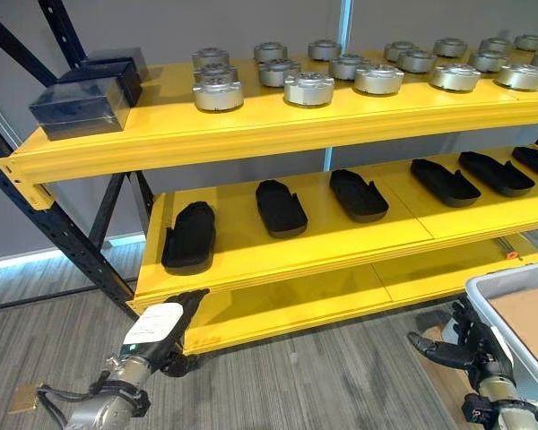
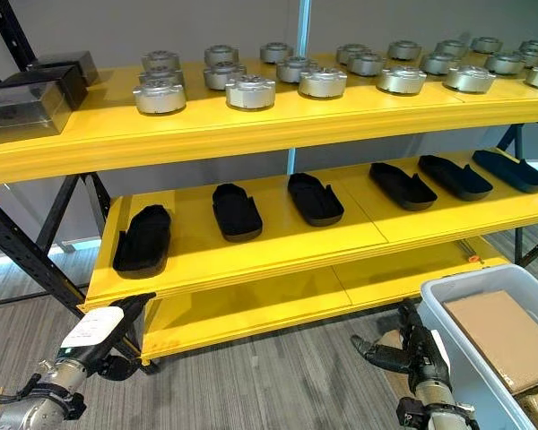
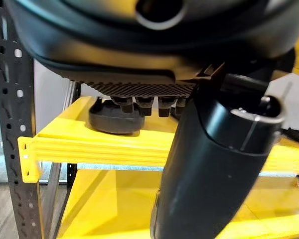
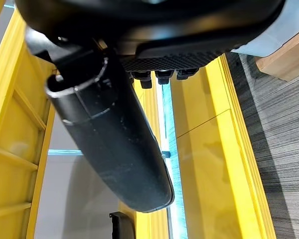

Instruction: Move parts from the plastic box to the shelf.

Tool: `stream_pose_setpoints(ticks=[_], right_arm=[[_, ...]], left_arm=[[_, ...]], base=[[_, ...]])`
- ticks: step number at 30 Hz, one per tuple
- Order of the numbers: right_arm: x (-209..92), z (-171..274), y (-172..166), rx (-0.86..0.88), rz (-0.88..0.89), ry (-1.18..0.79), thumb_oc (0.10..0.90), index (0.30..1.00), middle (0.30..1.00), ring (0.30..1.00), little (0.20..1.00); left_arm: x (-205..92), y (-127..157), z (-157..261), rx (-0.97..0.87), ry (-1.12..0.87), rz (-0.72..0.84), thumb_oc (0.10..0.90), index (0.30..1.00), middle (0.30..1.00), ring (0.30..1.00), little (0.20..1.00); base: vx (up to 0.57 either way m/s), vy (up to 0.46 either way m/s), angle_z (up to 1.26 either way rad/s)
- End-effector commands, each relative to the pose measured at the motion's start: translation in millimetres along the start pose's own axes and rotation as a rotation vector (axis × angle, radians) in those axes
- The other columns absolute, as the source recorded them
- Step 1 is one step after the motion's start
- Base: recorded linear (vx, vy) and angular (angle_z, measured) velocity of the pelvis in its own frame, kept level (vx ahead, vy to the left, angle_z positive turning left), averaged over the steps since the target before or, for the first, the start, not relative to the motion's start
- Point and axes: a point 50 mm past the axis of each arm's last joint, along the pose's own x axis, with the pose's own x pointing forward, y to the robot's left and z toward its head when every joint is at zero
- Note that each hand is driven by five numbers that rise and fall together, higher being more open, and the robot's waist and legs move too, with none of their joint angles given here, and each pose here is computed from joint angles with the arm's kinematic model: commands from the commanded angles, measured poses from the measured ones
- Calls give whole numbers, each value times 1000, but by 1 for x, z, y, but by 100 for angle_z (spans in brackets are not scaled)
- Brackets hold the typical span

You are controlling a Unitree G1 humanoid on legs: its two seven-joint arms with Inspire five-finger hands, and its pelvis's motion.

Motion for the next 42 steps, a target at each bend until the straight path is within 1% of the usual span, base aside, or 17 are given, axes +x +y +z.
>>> stream_pose_setpoints(ticks=[1,4,18,23,25,27,28,33,36,37,41,42], right_arm=[[18,74,-5,-30,4,-365,900,1000,1000,1000,1000],[19,77,-4,-31,6,-376,900,1000,1000,1000,1000],[19,81,-7,-37,2,-392,900,1000,1000,1000,1000],[18,81,-8,-34,-1,-392,900,1000,1000,1000,1000],[17,80,-10,-42,-7,-379,900,1000,1000,1000,1000],[17,77,-12,-43,-15,-365,900,1000,1000,1000,1000],[17,77,-11,-43,-13,-364,900,1000,1000,1000,1000],[16,74,-12,-42,-10,-346,900,1000,1000,1000,1000],[16,71,-13,-42,-8,-325,900,1000,1000,1000,1000],[16,69,-11,-40,1,-315,900,1000,1000,1000,1000],[16,66,-9,-35,9,-301,900,1000,1000,1000,1000],[16,65,-8,-34,16,-295,900,1000,1000,1000,1000]], left_arm=[[25,59,-2,138,-55,247,900,1000,1000,1000,1000],[30,56,-7,155,-33,240,900,1000,1000,1000,1000],[32,71,-24,210,40,282,900,1000,1000,1000,1000],[30,84,-26,231,47,330,900,1000,1000,1000,1000],[28,93,-27,238,47,346,900,1000,1000,1000,1000],[22,109,-24,247,34,376,900,1000,1000,1000,1000],[21,110,-24,247,35,375,900,1000,1000,1000,1000],[16,134,-21,263,12,426,900,1000,1000,1000,1000],[12,148,-18,265,-1,419,900,1000,1000,1000,1000],[12,158,-15,273,-21,434,900,1000,1000,1000,1000],[9,172,-10,292,-51,427,900,1000,1000,1000,1000],[10,175,-7,283,-73,403,900,1000,1000,1000,1000]], base=[[-8,13,-5],[-3,2,-1],[-17,17,-6],[0,0,0],[0,0,0],[0,0,0],[0,0,0],[0,0,-1],[0,-4,-4],[6,-5,-4],[1,0,-1],[0,0,0]])
